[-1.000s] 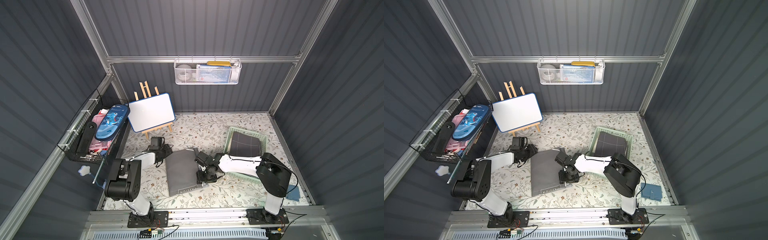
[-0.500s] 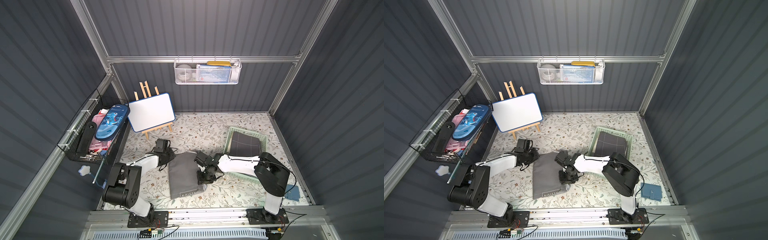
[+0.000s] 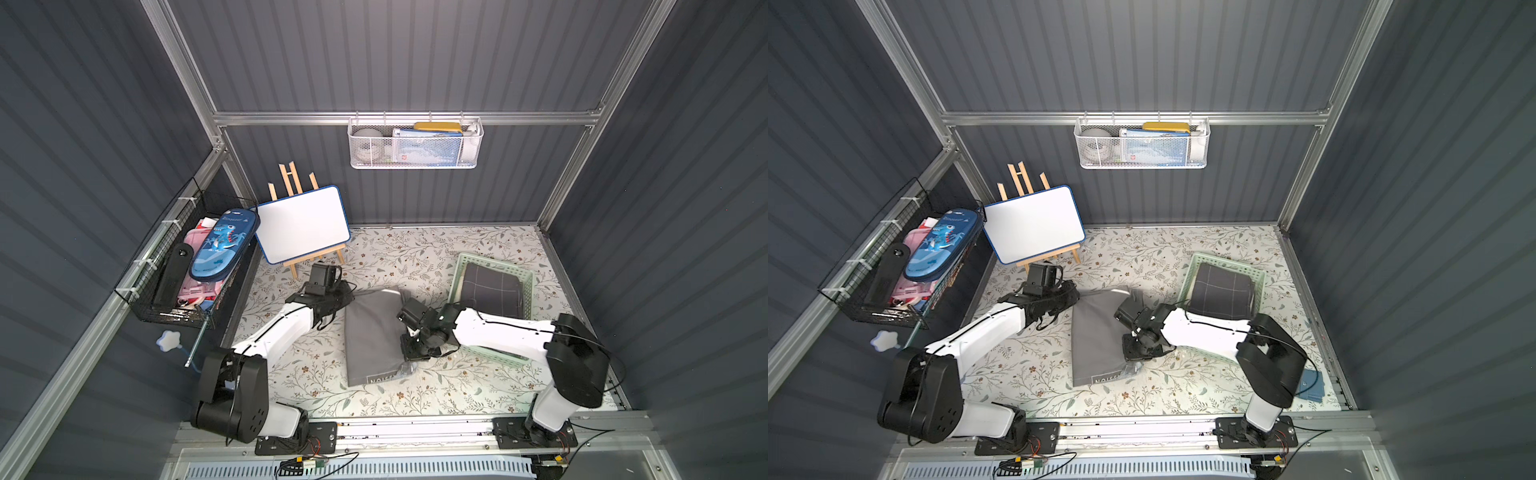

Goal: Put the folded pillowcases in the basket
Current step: Pick up the pillowcase from the center of the board, then place the pillowcase in the basket.

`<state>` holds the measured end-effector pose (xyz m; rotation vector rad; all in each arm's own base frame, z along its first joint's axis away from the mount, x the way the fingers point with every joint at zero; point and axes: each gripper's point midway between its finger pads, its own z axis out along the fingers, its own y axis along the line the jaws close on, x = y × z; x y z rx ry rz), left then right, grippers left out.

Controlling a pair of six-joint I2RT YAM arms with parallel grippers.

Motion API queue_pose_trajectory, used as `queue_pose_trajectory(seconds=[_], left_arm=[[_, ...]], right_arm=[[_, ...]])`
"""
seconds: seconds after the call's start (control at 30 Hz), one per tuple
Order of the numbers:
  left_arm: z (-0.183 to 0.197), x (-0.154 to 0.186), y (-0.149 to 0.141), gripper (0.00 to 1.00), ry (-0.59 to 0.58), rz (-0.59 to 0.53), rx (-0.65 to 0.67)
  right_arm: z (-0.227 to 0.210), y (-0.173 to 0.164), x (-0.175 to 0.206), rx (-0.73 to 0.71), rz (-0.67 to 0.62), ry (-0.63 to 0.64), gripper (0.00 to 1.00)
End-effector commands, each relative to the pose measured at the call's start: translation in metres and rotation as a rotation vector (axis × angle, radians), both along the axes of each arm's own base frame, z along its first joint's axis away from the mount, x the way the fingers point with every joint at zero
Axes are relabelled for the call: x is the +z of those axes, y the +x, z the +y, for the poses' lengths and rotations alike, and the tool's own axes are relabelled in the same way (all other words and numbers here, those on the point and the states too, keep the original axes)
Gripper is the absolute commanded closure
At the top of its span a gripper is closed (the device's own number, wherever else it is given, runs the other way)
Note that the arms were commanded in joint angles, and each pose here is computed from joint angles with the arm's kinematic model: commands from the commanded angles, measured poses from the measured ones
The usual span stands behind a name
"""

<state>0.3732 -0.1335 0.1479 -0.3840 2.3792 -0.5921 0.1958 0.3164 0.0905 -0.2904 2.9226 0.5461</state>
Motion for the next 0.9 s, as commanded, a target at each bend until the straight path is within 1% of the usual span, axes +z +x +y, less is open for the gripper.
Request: queue_pose_trajectory(seconds=[0.0,0.07,0.13,0.23,0.33,0.43,0.47,0.57,0.67,0.87], left_arm=[[-0.008,0.060,0.008,1.00,-0.003,-0.120,-0.033],[-0.027,0.087,0.013,1.00,-0.026,-0.169,-0.077],[-0.053,0.106,0.018,1.00,-0.042,-0.199,-0.122],[-0.110,0.122,0.025,1.00,-0.064,-0.228,-0.221],[-0.170,0.132,0.037,1.00,-0.081,-0.257,-0.324],[-0.230,0.131,0.046,1.00,-0.092,-0.272,-0.428],[-0.251,0.123,0.050,1.00,-0.088,-0.269,-0.462],[-0.302,0.113,0.055,1.00,-0.083,-0.279,-0.536],[-0.337,0.099,0.060,1.00,-0.101,-0.283,-0.584],[-0.368,0.069,0.079,1.00,-0.103,-0.284,-0.621]], right_arm=[[-0.024,0.009,0.037,-0.037,-0.110,-0.047,1.00],[-0.041,0.015,0.054,-0.082,-0.146,-0.066,1.00],[-0.062,0.019,0.069,-0.131,-0.169,-0.087,1.00],[-0.102,0.025,0.088,-0.213,-0.221,-0.100,1.00],[-0.155,0.028,0.098,-0.349,-0.262,-0.104,1.00],[-0.201,0.023,0.099,-0.466,-0.277,-0.125,1.00],[-0.216,0.020,0.097,-0.505,-0.274,-0.141,1.00],[-0.245,0.011,0.087,-0.576,-0.246,-0.179,1.00],[-0.255,0.006,0.076,-0.620,-0.207,-0.181,1.00],[-0.265,0.006,0.054,-0.664,-0.167,-0.192,1.00]])
